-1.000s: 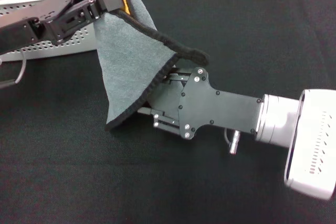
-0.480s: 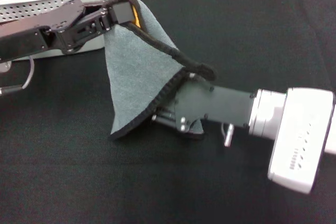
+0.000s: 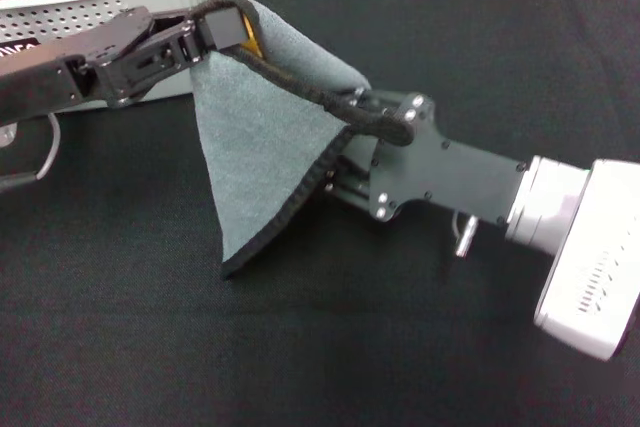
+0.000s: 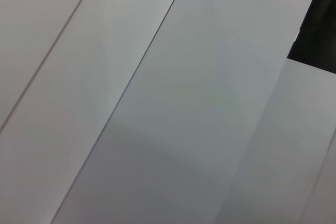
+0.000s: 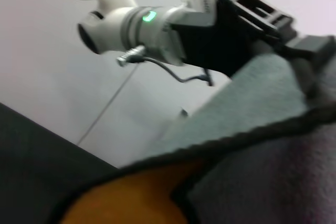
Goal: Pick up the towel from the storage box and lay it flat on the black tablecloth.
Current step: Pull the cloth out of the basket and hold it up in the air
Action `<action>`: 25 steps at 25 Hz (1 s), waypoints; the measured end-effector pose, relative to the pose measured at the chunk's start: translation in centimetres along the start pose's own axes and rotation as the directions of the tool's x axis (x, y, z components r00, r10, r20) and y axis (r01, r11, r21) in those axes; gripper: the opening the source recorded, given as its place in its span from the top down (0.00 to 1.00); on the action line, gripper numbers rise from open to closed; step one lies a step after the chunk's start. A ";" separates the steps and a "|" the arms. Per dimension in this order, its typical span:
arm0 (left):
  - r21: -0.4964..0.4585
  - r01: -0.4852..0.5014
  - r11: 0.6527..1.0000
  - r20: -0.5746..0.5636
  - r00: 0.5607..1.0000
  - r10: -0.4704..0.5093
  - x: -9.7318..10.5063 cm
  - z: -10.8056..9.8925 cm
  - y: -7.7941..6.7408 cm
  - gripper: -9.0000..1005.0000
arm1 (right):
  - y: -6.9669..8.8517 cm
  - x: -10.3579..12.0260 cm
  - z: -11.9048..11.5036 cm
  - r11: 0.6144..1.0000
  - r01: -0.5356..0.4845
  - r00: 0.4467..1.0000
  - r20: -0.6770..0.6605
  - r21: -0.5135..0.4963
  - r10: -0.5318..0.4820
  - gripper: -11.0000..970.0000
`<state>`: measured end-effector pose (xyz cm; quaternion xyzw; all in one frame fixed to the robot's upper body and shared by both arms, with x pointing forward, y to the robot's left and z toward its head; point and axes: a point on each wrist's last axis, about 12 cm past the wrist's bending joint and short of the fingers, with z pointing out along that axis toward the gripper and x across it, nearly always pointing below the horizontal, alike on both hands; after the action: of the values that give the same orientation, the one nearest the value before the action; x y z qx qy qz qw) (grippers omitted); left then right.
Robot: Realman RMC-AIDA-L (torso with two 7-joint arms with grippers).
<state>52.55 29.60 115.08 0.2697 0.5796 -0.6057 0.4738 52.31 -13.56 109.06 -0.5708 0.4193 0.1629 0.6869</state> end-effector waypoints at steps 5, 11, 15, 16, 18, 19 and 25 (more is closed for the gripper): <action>0.017 0.025 1.000 -0.004 1.000 -0.025 0.2 0.2 0.0 0.97 | 0.0 -0.1 0.1 1.000 0.001 1.000 0.015 -0.013 -0.001 0.50; 0.022 0.035 0.999 0.005 0.999 -0.035 0.2 0.5 0.0 0.97 | 1.0 -0.8 1.3 0.996 0.017 0.998 0.054 -0.084 -0.013 0.50; 0.032 0.048 0.998 0.013 0.999 -0.048 0.2 1.0 0.2 0.97 | 0.9 -1.1 2.0 0.994 0.033 0.997 0.070 -0.106 -0.026 0.50; 0.033 0.052 0.998 0.016 0.999 -0.052 0.2 1.1 0.3 0.97 | 0.9 -1.2 2.2 0.993 0.036 0.997 0.076 -0.112 -0.028 0.50; 0.034 0.055 0.998 0.020 0.998 -0.056 0.3 1.2 0.3 0.97 | 1.0 -1.5 2.6 0.991 0.042 0.996 0.089 -0.125 -0.031 0.50; 0.035 0.056 0.998 0.022 0.998 -0.057 0.4 1.3 0.4 0.97 | 1.0 -1.7 2.8 0.990 0.045 0.995 0.098 -0.131 -0.032 0.50; 0.033 0.061 0.998 0.028 0.998 -0.062 0.5 1.6 0.5 0.97 | 1.3 -2.7 2.9 0.990 0.033 0.985 0.172 -0.137 -0.009 0.51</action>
<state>53.10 28.02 114.70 0.2505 0.5708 -0.6332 0.4588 50.94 -9.82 110.30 -0.6056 0.3405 0.2331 0.6804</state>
